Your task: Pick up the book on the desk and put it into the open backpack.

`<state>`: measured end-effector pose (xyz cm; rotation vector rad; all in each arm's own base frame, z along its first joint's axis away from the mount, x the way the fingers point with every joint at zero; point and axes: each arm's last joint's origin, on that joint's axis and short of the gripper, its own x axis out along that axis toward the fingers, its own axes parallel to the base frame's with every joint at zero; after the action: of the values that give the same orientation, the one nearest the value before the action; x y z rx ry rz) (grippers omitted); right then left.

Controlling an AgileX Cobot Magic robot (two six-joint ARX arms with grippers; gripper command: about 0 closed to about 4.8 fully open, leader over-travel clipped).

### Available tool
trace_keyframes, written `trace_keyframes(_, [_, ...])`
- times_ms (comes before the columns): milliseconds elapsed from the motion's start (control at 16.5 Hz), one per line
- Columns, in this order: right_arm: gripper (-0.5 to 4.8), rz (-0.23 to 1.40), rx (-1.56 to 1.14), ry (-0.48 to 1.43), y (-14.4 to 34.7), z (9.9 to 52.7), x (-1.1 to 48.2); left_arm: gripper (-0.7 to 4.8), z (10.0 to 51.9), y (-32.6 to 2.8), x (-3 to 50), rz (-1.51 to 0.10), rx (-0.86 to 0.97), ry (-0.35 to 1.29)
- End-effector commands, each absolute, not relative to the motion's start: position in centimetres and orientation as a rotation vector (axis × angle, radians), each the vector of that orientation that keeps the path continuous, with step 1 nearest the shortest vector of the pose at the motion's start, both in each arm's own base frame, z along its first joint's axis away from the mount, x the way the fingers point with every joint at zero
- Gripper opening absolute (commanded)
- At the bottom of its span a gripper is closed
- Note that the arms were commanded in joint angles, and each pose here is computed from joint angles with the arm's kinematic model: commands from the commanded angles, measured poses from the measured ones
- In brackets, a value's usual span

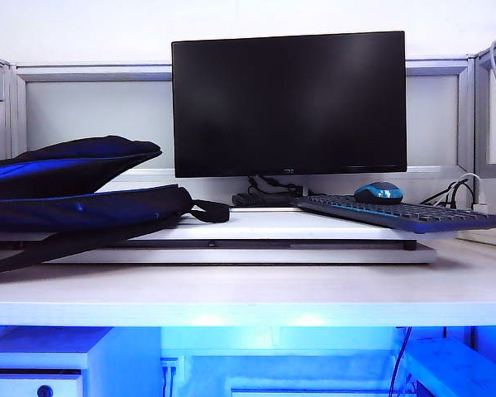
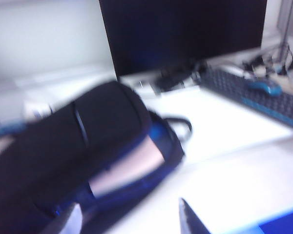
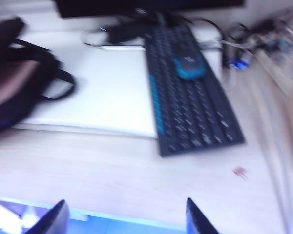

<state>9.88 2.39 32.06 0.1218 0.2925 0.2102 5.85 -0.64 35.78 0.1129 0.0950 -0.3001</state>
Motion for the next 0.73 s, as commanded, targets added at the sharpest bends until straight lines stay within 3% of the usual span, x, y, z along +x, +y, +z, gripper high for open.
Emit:
trace_keyframes(61, [3.05, 0.156, 0.123, 0.246, 1.7, 31.4, 9.8, 2.67, 33.8, -0.7, 5.1, -0.299, 0.074, 0.031])
trace_keyframes(182, [3.03, 0.136, 0.125, 0.215, 0.9, 30.3, 9.5, 2.22, 31.4, -0.8, 4.0, -0.293, 0.047, -0.004])
trace_keyframes(425, [2.98, 0.055, 0.157, 0.232, 0.0, 27.2, 8.8, 2.22, 29.0, -0.7, 3.6, -0.269, 0.018, -0.007])
trace_keyframes(729, [2.49, 0.030, 0.214, 0.159, -0.1, 24.5, 7.1, 2.22, 27.1, -0.6, 3.9, -0.224, 0.007, 0.027])
